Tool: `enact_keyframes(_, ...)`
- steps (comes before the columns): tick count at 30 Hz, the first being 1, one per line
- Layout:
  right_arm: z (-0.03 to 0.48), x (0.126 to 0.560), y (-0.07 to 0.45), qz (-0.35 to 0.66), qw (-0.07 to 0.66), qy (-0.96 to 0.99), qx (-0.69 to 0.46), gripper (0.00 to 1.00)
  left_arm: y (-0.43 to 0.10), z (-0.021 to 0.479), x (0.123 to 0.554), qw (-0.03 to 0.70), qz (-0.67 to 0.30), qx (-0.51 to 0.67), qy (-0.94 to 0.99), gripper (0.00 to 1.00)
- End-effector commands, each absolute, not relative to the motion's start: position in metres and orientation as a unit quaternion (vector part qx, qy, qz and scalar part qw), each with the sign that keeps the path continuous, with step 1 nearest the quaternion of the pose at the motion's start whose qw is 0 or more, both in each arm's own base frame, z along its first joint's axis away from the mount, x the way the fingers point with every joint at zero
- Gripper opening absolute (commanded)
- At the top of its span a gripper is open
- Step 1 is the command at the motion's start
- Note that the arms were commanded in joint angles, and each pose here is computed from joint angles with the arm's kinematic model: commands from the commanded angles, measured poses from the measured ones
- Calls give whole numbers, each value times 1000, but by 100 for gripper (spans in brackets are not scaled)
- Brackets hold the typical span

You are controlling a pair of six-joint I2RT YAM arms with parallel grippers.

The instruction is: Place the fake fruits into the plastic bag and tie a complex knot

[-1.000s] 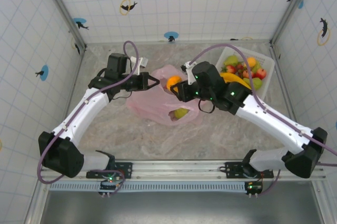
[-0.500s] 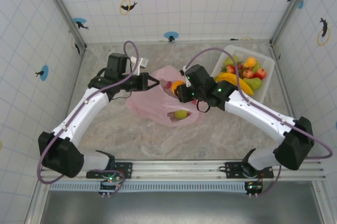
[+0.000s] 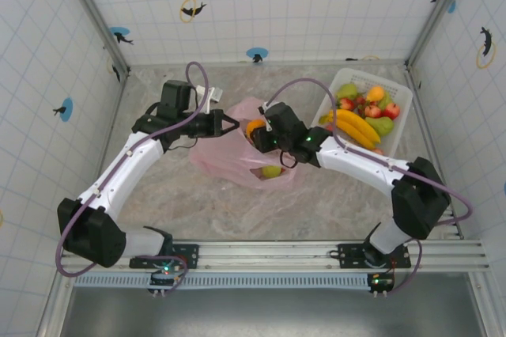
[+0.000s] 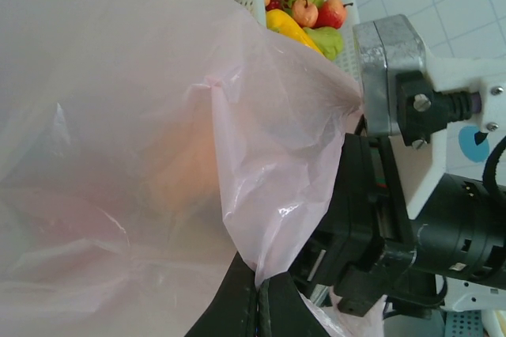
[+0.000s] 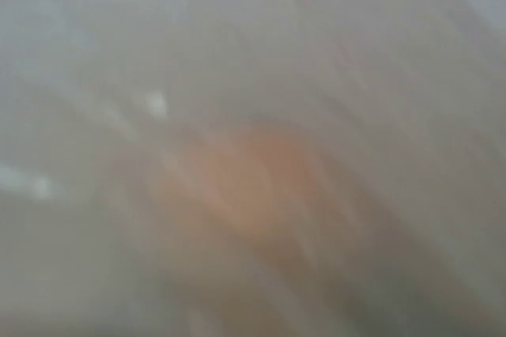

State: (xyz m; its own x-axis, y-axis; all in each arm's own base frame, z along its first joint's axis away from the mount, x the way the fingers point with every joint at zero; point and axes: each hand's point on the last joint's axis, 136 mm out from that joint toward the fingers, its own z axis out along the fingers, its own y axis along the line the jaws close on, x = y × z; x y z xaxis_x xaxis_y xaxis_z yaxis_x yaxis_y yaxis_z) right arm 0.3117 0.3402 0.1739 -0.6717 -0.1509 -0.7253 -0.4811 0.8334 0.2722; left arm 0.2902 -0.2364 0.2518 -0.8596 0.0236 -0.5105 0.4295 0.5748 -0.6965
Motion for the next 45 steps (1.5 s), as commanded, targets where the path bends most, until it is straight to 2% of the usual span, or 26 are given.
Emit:
enact_keyframes(1, 170, 323, 358, 241, 388, 873, -168, 49, -231, 257, 295, 248, -435, 120, 857, 0)
enact_keyframes(11, 130, 349, 359, 210, 392, 888, -117, 52, -226, 244, 302, 247, -414, 102, 870, 0)
enact_keyframes(19, 129, 348, 360, 222, 381, 890, -117, 72, -225, 244, 303, 251, -410, 104, 870, 0)
enact_keyframes(28, 146, 343, 346, 215, 392, 886, -121, 88, -225, 244, 302, 253, -409, 105, 871, 0)
enact_keyframes(45, 201, 300, 328, 264, 394, 868, -146, 89, -223, 247, 298, 257, -404, 118, 870, 0)
